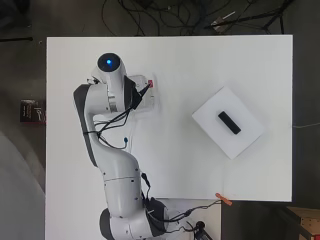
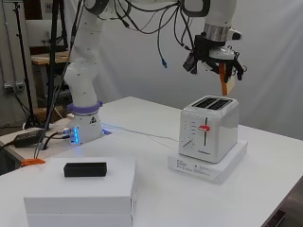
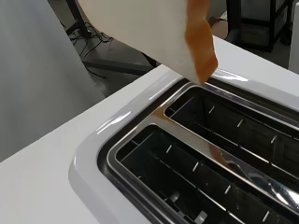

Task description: Teleoperate dual arm-hand system to toast a bread

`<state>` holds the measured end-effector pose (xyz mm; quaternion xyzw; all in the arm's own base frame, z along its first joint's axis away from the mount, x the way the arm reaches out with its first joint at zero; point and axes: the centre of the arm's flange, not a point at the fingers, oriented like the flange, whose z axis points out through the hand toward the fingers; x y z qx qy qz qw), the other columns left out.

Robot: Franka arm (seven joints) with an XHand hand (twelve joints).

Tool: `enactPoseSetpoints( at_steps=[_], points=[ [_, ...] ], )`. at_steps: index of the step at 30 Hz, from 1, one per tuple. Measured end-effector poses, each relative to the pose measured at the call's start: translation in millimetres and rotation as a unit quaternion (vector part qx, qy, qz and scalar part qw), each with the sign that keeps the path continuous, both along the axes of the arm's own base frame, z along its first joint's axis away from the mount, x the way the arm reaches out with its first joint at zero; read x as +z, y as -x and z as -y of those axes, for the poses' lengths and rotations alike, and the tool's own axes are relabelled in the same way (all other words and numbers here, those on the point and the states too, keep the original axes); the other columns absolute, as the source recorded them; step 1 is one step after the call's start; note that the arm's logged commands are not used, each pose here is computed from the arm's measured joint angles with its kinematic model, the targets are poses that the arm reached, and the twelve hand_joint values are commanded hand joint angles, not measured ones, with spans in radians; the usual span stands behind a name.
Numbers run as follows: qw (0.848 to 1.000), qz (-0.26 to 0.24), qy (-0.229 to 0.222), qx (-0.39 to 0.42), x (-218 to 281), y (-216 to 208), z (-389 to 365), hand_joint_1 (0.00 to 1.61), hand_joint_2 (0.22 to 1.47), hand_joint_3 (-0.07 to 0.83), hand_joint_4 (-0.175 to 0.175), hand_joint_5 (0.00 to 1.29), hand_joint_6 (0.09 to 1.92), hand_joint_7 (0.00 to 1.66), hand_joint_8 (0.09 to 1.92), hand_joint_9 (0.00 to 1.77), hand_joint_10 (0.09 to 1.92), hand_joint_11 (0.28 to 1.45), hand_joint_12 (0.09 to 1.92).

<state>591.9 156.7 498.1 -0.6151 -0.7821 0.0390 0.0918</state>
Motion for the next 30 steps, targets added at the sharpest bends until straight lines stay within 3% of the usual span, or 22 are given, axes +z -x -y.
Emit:
enactPoseSetpoints(
  at_steps=[1,2,3,5,16,24,30],
  points=[
    [1.000,-0.003,-0.002,-0.006,-1.8,-0.5,3.5,1.11,1.21,0.002,-0.052,0.68,1.34,1.15,0.62,1.41,0.09,0.70,0.53],
    [1.000,-0.002,0.000,-0.017,-3.3,-1.4,11.3,1.16,1.20,0.003,-0.113,0.66,1.35,1.10,0.80,1.40,0.09,0.69,0.52],
    [1.000,0.002,0.004,-0.029,-4.2,-1.6,21.3,1.19,1.20,0.002,-0.145,0.65,1.35,1.07,0.89,1.39,0.09,0.69,0.52],
    [0.999,0.007,0.009,-0.041,-10.7,2.1,35.6,1.22,1.19,0.000,-0.169,0.66,1.33,1.07,0.93,1.41,0.09,0.70,0.53],
    [0.995,-0.012,-0.003,-0.097,-33.9,-1.0,113.8,1.24,1.15,0.001,-0.175,0.71,1.30,1.13,0.80,1.41,0.09,0.73,0.31],
    [0.999,0.018,-0.009,-0.041,-14.1,1.9,76.4,1.23,1.18,0.001,-0.175,0.67,1.34,1.07,0.92,1.40,0.09,0.78,0.24],
    [0.999,-0.013,-0.015,-0.034,-30.5,5.4,73.2,1.24,1.17,-0.001,-0.175,0.70,1.29,1.09,0.90,1.44,0.09,0.79,0.26]
  ],
)
